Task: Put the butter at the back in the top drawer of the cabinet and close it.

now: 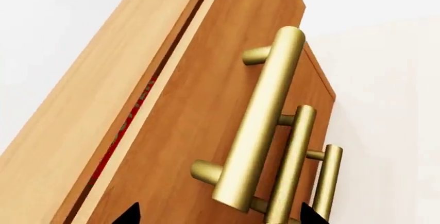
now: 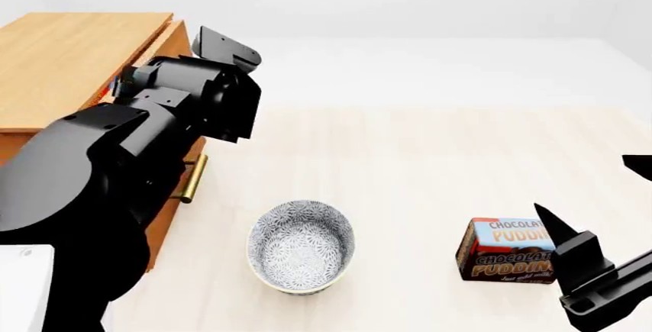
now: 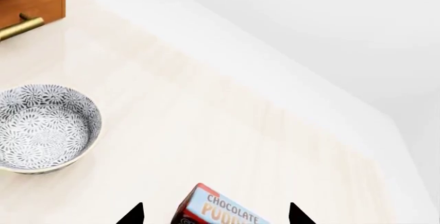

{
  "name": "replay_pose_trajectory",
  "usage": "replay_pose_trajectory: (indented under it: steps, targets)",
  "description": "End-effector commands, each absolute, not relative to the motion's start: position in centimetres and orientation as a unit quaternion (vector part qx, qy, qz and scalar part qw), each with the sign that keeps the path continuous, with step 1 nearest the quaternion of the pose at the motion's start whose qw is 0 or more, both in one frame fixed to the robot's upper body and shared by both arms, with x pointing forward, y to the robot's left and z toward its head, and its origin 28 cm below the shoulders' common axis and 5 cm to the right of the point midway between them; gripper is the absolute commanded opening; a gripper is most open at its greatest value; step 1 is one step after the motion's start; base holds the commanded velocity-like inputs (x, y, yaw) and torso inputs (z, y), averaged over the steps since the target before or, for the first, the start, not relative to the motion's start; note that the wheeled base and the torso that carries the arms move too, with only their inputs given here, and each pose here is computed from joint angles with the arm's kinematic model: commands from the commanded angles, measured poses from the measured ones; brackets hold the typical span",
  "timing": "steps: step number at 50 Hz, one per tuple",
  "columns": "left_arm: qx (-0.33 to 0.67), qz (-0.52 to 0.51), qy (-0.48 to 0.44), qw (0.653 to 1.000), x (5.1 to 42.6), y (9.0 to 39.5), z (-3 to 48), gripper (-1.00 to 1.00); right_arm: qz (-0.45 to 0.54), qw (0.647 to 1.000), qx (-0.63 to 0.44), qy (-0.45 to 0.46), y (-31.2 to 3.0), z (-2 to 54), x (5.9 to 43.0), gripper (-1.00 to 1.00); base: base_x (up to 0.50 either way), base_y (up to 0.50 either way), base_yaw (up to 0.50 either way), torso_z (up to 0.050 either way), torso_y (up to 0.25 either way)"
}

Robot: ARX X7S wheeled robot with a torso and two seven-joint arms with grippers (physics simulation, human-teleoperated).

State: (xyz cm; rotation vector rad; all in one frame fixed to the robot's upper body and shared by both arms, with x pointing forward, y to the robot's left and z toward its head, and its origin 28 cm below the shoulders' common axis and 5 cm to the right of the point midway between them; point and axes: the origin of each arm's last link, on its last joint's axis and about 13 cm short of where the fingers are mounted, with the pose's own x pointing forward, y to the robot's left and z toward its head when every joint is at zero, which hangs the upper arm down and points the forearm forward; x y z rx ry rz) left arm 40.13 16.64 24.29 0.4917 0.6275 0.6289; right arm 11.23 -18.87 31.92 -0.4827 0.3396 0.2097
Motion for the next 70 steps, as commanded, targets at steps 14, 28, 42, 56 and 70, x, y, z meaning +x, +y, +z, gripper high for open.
replay_pose_trajectory:
  steps: [14,28,42,56,70]
  targets:
    - [0.262,0.373,0.279,0.845,40.5,18.5,24.0,1.00,0.103,0.951,-0.239,0.169,-18.8,31.8,11.2,1.00,0.00,0.00,0.00,0.000,0.000]
    - [0.270,0.390,0.278,0.835,40.6,19.2,23.7,1.00,0.100,0.950,-0.242,0.169,-18.8,31.9,11.2,1.00,0.00,0.00,0.00,0.000,0.000]
    - [0.280,0.395,0.282,0.828,40.5,19.4,23.0,1.00,0.094,0.950,-0.241,0.173,-19.0,31.9,11.3,1.00,0.00,0.00,0.00,0.000,0.000]
    - [0.249,0.294,0.245,0.890,41.1,18.9,25.7,1.00,0.099,0.951,-0.241,0.168,-18.7,32.0,11.0,1.00,0.00,0.00,0.01,0.000,0.000]
    - [0.194,0.180,0.189,0.945,39.3,19.3,29.7,1.00,0.113,0.949,-0.244,0.165,-18.0,32.1,11.5,1.00,0.00,0.00,0.00,0.000,0.000]
